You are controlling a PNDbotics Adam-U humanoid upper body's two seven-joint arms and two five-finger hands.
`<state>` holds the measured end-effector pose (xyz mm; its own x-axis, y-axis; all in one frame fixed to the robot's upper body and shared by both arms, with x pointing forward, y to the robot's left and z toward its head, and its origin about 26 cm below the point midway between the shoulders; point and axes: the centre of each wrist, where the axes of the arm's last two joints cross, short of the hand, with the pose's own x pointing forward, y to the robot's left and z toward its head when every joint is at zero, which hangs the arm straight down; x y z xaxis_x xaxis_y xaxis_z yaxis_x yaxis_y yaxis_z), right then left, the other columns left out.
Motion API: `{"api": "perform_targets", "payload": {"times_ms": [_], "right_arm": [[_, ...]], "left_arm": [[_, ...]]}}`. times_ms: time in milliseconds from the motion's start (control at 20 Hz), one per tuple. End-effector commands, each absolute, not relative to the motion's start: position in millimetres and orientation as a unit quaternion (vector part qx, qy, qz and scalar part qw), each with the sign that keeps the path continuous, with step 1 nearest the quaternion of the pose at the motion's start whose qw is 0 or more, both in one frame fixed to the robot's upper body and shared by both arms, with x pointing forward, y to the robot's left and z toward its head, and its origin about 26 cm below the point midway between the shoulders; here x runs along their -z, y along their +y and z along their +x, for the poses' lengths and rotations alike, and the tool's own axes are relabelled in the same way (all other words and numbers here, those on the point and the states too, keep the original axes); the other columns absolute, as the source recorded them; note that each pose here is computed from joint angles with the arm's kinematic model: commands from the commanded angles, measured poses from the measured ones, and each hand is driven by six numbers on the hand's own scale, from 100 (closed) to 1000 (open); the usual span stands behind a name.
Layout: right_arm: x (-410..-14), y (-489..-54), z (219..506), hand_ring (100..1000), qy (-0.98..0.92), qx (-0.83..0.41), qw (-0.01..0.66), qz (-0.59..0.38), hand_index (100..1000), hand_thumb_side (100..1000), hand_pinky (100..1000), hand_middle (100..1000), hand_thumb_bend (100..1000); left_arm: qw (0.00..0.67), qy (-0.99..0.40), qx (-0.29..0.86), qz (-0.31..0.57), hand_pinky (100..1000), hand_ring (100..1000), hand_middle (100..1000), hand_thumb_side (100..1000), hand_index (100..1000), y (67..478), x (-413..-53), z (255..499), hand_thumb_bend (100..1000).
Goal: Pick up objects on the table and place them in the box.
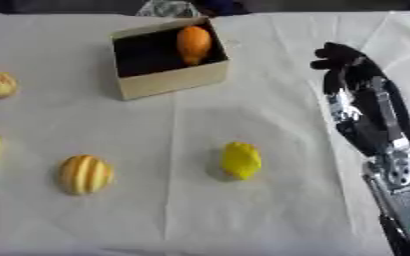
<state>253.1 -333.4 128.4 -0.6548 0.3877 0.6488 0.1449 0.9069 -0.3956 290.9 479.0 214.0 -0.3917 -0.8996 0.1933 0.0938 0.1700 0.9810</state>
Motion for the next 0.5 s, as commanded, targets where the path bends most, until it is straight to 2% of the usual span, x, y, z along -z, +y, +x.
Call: {"api": "perform_targets", "payload": {"times_ms": [50, 200, 500], "right_arm": [[-137, -335, 253, 758, -0.898, -0.17, 0.378, -0.149, 857, 656, 958, 761, 100], [-137, -334, 253, 757, -0.897, -0.171, 0.379, -0.147, 857, 656, 958, 760, 100], [-137, -333, 253, 756, -0.896, -0.172, 0.382, -0.145, 857, 659, 960, 759, 100]], "left_arm": [[0.447, -0.582, 0.603, 0.313, 955, 921, 843, 100, 924, 489, -231, 293, 486], [0.448, -0.555, 0.646, 0.271, 985, 941, 857, 100, 925, 487, -230, 295, 482], [0.444, -0.524, 0.684, 0.246, 965, 938, 844, 100, 921, 490, -245, 298, 536]]}}
